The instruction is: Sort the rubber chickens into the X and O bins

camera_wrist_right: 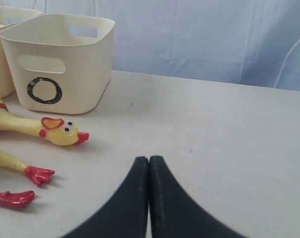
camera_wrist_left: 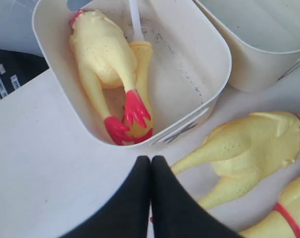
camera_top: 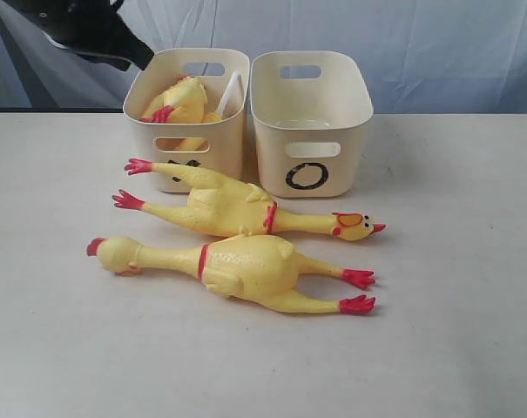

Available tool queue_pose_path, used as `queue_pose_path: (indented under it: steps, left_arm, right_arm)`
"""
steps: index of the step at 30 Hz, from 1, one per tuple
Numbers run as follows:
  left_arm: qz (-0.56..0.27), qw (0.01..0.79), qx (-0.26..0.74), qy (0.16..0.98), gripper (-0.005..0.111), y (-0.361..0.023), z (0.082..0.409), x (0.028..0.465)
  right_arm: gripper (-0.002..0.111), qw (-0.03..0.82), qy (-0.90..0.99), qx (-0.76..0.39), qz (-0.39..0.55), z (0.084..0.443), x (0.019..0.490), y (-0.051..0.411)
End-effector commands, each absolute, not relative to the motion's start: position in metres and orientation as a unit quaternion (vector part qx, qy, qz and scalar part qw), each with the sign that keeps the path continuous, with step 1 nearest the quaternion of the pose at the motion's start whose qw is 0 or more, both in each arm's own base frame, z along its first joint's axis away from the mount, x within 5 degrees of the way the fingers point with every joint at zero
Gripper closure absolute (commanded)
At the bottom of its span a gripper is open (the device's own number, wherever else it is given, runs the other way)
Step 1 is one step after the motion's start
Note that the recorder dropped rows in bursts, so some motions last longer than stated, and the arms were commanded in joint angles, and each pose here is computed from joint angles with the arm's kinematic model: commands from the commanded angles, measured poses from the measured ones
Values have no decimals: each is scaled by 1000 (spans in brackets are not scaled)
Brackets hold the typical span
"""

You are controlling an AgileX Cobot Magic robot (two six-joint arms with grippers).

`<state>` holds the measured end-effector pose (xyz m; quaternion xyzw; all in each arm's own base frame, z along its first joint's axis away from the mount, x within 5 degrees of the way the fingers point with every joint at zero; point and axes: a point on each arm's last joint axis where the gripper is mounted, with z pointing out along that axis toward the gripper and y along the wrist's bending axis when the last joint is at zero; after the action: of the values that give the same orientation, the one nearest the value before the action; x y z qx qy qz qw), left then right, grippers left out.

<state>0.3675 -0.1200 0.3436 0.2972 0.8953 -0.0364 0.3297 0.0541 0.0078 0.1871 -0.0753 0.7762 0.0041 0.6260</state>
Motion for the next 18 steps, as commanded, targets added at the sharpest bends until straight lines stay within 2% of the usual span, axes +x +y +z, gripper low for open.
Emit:
queue_pose_path:
  steps: [1,18]
  left_arm:
    - [-35,351,281,893,107,-109,361,337]
    - [-39,480,252,839,107,-66,390,198]
  right_arm:
    - [109,629,774,-72,3,186,54,7]
    - [109,629,774,-72,3,186,54,7]
